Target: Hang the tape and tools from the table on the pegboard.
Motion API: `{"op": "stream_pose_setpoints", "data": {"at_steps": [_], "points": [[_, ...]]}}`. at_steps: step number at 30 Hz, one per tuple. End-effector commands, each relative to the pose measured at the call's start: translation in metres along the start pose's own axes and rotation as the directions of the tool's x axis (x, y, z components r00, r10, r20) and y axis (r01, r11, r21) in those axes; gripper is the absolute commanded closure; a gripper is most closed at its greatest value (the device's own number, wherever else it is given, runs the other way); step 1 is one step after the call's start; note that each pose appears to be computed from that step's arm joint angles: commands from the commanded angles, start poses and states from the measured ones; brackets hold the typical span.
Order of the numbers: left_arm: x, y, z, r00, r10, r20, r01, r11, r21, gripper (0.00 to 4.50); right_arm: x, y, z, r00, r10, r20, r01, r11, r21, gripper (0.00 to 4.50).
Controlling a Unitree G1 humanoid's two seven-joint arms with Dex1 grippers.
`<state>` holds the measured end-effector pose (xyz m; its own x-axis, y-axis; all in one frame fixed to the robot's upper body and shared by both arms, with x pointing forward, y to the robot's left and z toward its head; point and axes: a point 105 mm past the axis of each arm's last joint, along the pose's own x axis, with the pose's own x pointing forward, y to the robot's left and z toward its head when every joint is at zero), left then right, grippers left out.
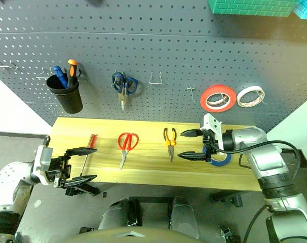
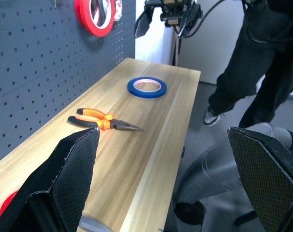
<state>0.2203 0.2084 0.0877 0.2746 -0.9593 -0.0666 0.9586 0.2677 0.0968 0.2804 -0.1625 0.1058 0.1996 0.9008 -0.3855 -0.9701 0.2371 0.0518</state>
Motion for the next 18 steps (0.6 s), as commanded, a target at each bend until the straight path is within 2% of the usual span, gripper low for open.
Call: {"op": "stream_pose_setpoints", "data": {"at_steps": [1,9,13,18], "points": [[0.0,-0.002,0.008,1.0,0.002,0.019,-0.002,1.0,0.023,0.06,0.0,0.0,0.01,1.0,0.0,0.031,0.001,1.0,-0.031,0.0],[0.009,-0.002,0.016,0.999,0.014,0.034,-0.015,1.0,0.028,0.06,0.005,0.001,0.007,0.998,-0.008,0.06,0.008,1.0,-0.003,0.0],[0.01,0.003,0.018,0.996,0.078,0.04,-0.078,0.997,0.007,0.06,0.006,-0.008,0.005,0.996,-0.073,0.058,0.074,0.997,-0.02,0.0],[0.015,0.011,0.001,0.993,0.112,-0.024,-0.111,0.993,0.037,0.06,0.003,-0.013,-0.006,0.993,-0.119,0.014,0.118,0.992,0.038,0.0]]}}
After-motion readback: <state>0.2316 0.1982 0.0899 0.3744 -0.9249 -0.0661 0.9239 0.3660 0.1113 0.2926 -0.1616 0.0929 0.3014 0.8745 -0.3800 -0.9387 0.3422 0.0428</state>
